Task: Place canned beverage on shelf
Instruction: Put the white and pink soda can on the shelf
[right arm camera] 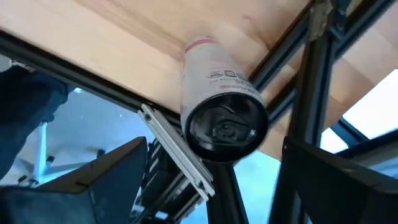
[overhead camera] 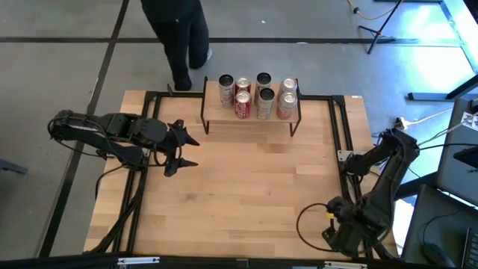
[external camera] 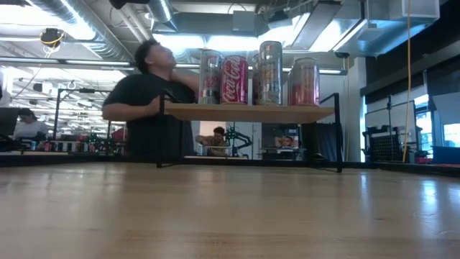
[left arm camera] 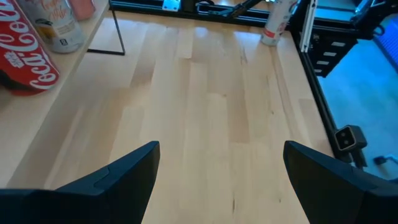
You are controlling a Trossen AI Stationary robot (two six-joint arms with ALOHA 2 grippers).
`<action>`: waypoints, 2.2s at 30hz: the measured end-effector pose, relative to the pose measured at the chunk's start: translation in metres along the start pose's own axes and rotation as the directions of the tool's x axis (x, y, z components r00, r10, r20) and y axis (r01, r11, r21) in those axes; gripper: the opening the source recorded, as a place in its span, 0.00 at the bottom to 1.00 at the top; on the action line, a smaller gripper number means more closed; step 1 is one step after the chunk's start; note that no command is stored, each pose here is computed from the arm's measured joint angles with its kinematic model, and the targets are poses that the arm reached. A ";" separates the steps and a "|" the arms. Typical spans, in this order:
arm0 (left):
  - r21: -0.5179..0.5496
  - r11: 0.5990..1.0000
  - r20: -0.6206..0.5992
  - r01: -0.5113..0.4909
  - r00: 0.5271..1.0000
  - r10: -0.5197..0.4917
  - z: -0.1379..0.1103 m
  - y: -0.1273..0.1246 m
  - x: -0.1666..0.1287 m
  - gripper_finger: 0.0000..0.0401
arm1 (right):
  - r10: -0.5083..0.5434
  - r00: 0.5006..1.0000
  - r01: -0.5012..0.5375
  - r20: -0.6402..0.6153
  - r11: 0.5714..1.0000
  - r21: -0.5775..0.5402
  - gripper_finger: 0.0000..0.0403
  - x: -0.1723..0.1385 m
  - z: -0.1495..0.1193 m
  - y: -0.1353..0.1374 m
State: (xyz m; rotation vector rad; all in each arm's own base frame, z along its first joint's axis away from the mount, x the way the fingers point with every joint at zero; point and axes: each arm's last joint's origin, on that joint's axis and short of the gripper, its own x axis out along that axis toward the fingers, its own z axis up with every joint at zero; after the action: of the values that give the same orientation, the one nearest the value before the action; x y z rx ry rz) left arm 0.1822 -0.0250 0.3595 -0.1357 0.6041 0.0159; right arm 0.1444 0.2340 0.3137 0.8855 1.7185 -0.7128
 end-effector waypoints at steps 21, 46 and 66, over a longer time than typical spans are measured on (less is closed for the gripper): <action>-0.041 0.997 -0.015 0.064 0.998 -0.065 0.000 -0.002 0.000 0.82 | -0.024 0.999 0.024 0.026 1.000 -0.011 0.90 0.058 0.007 0.012; -0.028 0.998 -0.101 0.050 0.993 -0.052 -0.009 -0.001 0.000 0.82 | 0.197 0.972 -0.167 0.129 0.962 -0.217 0.56 0.028 0.033 0.041; -0.134 0.986 -0.123 0.103 0.985 -0.120 -0.083 -0.022 0.033 0.78 | 0.305 0.864 -0.005 0.400 0.800 -0.600 0.56 -0.058 0.181 0.112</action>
State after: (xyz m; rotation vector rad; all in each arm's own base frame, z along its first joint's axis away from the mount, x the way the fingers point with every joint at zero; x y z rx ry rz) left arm 0.1636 -0.0586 0.2755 -0.2965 0.7263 -0.0638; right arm 0.3424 0.1374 0.3102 0.3630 1.2672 -0.2183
